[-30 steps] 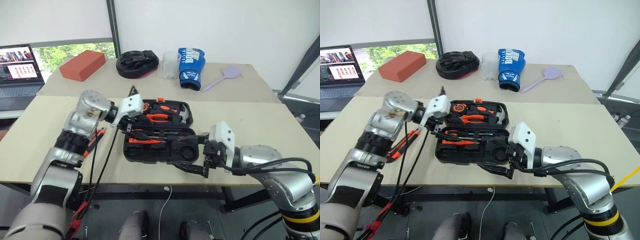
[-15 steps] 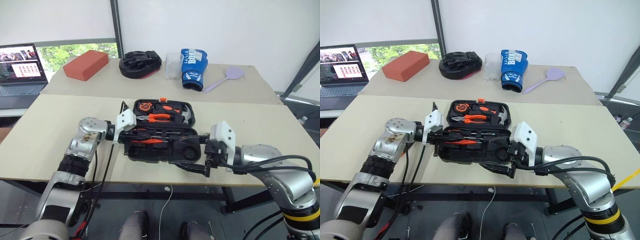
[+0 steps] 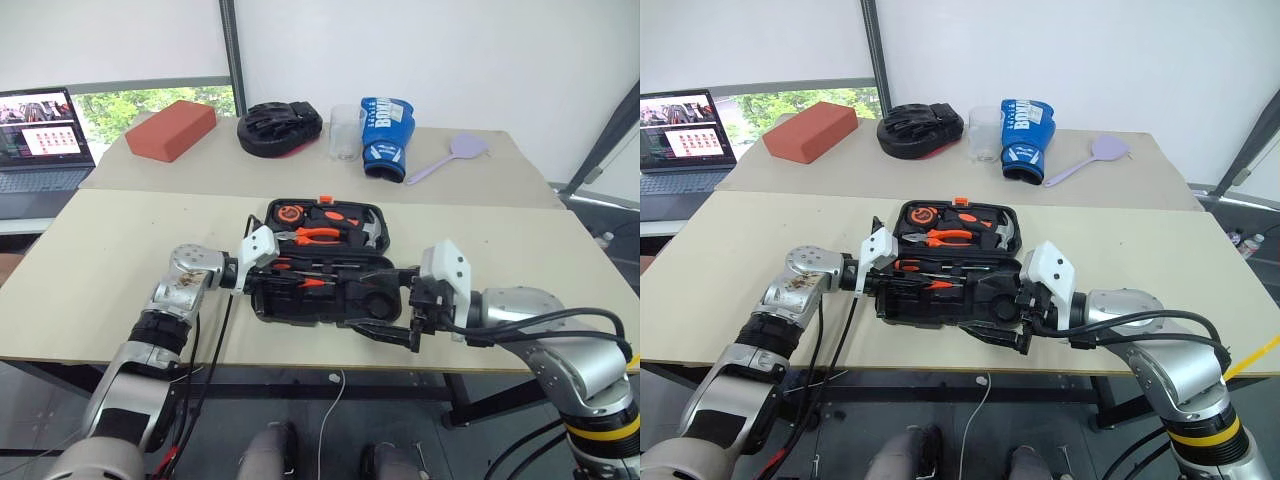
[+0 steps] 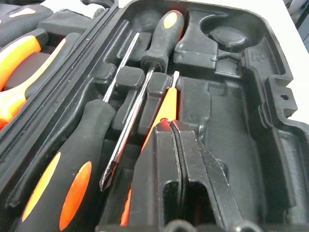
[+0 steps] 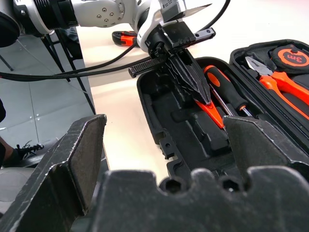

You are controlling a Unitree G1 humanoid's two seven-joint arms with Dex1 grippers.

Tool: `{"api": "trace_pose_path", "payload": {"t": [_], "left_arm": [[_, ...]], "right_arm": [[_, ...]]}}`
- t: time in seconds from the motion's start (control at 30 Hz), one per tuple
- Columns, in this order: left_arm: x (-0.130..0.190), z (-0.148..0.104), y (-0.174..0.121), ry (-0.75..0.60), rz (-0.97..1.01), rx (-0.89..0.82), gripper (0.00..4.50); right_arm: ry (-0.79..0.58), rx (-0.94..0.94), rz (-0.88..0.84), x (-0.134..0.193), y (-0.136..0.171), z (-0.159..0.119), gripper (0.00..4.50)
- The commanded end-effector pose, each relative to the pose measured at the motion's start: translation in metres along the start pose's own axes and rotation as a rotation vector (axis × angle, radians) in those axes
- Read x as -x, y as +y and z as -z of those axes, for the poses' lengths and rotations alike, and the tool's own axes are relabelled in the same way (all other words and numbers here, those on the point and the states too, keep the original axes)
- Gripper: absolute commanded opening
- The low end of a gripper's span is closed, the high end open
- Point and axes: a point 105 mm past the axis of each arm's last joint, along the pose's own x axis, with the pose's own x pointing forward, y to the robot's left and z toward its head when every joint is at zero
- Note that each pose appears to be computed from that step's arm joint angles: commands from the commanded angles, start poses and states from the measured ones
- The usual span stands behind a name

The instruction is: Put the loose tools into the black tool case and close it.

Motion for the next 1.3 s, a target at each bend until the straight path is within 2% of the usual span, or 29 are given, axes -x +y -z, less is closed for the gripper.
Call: {"api": "trace_pose_path", "payload": {"t": [0.03,0.17,0.4,0.6,0.7,1.0,1.13,1.23,1.3], "left_arm": [[0.002,0.008,0.004,0.027,-0.027,0.016,0.07],[0.002,0.013,0.009,0.025,-0.056,0.052,0.07],[-0.002,0.028,-0.005,0.064,-0.017,0.033,0.07],[-0.003,0.045,-0.015,0.131,0.000,0.012,0.07],[-0.001,0.054,-0.011,0.169,-0.030,0.032,0.07],[0.008,0.050,-0.004,0.142,-0.065,0.148,0.07],[0.028,0.034,-0.005,0.079,-0.096,0.117,0.07],[0.064,0.007,-0.001,-0.031,-0.214,0.126,0.76],[0.097,-0.007,-0.002,-0.086,-0.327,0.137,1.62]], "right_arm": [[-0.026,0.031,0.009,0.004,0.000,-0.011,4.50],[-0.025,0.032,0.005,0.004,0.000,-0.011,4.50],[-0.028,0.035,-0.001,0.003,-0.002,-0.013,4.50],[-0.031,0.036,-0.006,0.002,-0.003,-0.014,4.50],[-0.033,0.035,-0.008,0.001,-0.003,-0.015,4.50],[-0.040,0.037,-0.021,-0.002,-0.002,-0.016,4.50],[-0.049,0.055,-0.042,-0.008,-0.004,-0.020,4.50],[-0.064,0.068,-0.061,-0.015,-0.009,-0.026,4.50],[-0.086,0.060,-0.085,-0.021,-0.012,-0.032,4.50]]}}
